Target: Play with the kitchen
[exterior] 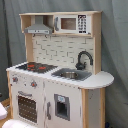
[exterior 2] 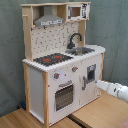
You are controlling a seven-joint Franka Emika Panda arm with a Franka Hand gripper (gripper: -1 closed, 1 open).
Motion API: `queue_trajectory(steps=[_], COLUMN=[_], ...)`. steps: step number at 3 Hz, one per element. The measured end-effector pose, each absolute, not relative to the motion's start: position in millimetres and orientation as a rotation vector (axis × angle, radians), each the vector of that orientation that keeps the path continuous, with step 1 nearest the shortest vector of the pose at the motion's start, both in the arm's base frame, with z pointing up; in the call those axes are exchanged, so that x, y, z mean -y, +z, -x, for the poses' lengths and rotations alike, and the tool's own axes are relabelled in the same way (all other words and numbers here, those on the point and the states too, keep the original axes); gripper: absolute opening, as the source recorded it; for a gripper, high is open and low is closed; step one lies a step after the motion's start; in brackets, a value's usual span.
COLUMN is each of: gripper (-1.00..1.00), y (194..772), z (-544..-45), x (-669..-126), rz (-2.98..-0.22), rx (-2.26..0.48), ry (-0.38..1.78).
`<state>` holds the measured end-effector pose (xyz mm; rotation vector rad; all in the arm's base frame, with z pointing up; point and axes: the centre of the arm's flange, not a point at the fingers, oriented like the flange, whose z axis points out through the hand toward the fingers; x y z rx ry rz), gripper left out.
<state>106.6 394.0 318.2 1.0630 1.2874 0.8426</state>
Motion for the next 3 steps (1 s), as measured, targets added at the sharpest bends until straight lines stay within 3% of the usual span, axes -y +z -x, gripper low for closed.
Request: queue_trajectory(steps=[3], gripper=[1.0], y=[318.5], z=[-120.2], x=[-394.6], rz=[-1.25], rx=[-1.108], ry=[1.047])
